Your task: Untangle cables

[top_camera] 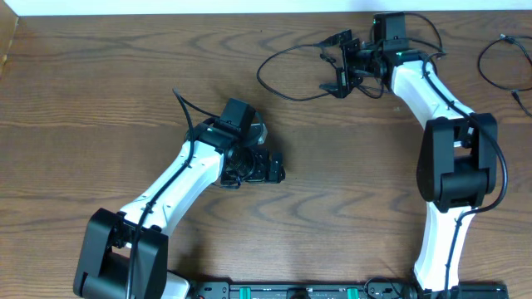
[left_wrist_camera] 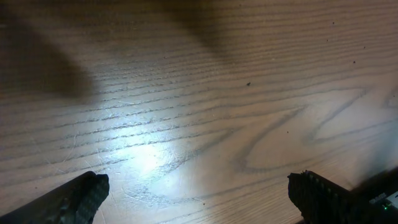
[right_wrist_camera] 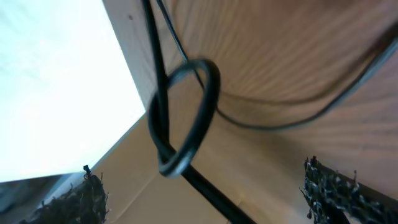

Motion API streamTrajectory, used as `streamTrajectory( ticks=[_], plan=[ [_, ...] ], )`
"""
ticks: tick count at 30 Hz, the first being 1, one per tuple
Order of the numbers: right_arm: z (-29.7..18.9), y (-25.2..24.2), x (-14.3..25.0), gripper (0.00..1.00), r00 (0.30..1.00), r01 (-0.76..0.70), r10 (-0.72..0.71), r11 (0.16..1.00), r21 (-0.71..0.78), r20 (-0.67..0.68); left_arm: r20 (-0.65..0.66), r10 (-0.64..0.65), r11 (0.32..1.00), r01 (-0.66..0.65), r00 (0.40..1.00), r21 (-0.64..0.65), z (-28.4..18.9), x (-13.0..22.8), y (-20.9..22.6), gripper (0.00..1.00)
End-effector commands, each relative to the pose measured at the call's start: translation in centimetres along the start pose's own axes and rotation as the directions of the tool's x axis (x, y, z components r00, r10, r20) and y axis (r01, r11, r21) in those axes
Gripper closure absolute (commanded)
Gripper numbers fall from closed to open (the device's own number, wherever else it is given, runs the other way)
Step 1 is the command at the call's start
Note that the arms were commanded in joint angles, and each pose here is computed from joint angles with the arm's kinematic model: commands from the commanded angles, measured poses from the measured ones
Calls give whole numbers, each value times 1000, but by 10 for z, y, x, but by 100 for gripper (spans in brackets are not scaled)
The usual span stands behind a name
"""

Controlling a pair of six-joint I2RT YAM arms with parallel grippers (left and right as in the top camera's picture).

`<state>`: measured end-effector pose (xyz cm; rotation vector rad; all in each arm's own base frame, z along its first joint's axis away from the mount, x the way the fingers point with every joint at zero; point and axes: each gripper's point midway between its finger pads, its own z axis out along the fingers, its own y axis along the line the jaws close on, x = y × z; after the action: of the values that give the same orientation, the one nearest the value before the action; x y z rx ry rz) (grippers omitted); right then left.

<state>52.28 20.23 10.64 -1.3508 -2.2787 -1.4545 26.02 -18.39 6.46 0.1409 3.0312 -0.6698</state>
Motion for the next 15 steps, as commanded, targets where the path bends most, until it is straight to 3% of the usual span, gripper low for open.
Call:
streamTrajectory(
  ticks=[1,5,8,10,11,12,13,14,15],
  plan=[
    [15,-6,38,1,987,-59,63,998,34,-147,4,21,1000,-21,1000,7,-2,-2,-3,2],
    [27,-2,63,1,975,-74,81,997,38,-207,4,21,1000,-21,1000,7,-2,-2,-3,2],
    [34,9,64,1,984,-17,15,1000,-11,-176,4,21,1000,-21,1000,7,-2,-2,-3,2],
    [36,22,63,1,980,123,-133,989,-77,-145,4,21,1000,-21,1000,7,-2,-2,-3,2],
    [37,32,59,1,949,291,-303,948,-128,-87,4,21,1000,-21,1000,7,-2,-2,-3,2],
    [39,43,56,1,856,509,-516,845,-163,-1,4,21,1000,-21,1000,7,-2,-2,-3,2],
    [41,50,57,1,691,720,-718,676,-158,79,4,21,1000,-21,1000,7,-2,-2,-3,2],
    [44,50,59,1,583,811,-806,568,-141,106,4,21,1000,-21,1000,7,-2,-2,-3,2],
    [50,47,62,1,407,913,-904,397,-95,132,4,21,1000,-21,1000,7,-2,-2,-3,2]
  ],
)
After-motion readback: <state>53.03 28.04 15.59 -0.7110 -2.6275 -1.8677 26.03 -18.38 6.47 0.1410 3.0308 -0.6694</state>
